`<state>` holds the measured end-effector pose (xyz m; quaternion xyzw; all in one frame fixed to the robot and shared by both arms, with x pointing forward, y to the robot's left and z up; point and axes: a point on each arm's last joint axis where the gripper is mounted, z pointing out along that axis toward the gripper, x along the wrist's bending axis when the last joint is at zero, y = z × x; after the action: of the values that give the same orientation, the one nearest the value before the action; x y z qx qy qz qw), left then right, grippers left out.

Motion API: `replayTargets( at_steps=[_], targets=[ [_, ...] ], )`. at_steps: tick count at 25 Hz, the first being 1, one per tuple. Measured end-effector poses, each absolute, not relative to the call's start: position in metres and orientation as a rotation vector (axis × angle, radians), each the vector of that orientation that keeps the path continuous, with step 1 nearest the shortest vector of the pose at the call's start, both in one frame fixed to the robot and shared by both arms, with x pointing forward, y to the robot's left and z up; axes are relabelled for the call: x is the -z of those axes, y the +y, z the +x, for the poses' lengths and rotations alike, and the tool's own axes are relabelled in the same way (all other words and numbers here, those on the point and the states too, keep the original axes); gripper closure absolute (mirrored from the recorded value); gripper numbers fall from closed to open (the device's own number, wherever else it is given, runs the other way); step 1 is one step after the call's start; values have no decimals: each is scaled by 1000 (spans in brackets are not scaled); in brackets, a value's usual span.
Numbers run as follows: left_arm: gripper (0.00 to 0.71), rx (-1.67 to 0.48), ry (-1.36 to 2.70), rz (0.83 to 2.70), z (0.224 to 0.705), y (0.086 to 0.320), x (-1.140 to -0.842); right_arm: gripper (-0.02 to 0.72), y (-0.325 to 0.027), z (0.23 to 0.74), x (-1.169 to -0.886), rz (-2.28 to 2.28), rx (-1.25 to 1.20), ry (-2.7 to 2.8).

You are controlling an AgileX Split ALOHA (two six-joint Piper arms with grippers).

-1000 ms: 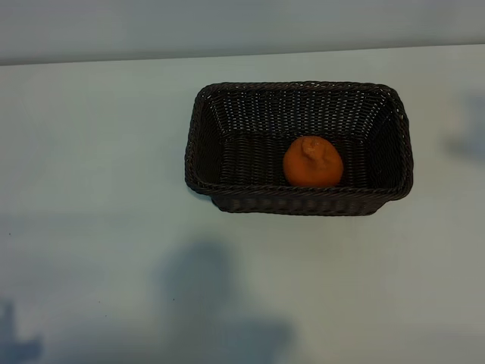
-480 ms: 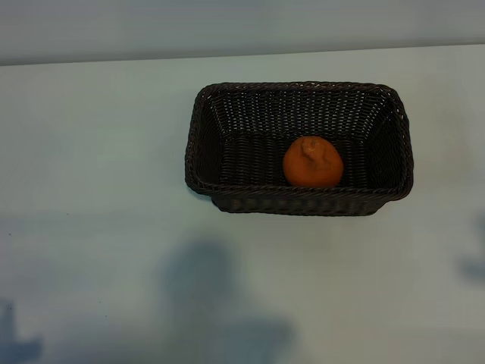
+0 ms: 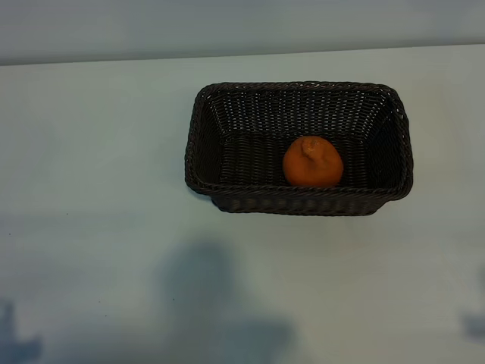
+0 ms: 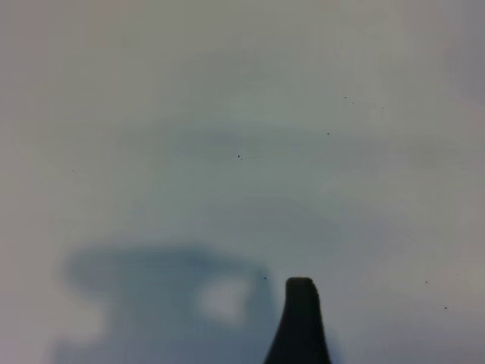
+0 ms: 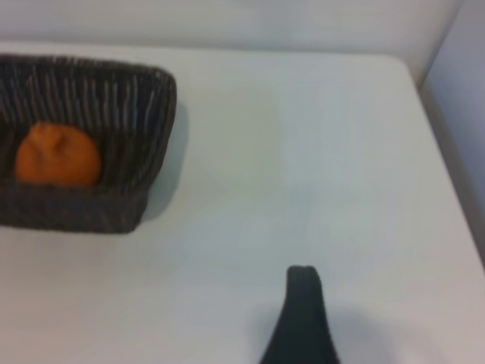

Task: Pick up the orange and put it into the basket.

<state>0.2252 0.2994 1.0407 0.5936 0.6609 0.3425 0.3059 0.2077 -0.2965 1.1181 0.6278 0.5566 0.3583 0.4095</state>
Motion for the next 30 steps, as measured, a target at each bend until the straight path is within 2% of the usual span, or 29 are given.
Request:
replayTargets(
  at_steps=[8, 16, 30],
  targets=[
    [118, -907, 1749, 1571, 225, 299, -1041, 155, -296, 215, -1076, 1597, -910, 1420],
    [118, -907, 1749, 1571, 225, 299, -1041, 155, -295, 230, -1050, 1656, -909, 1476],
    [118, -907, 1749, 1571, 225, 299, -1041, 155, -294, 234, -1048, 1651, -934, 1459]
  ],
)
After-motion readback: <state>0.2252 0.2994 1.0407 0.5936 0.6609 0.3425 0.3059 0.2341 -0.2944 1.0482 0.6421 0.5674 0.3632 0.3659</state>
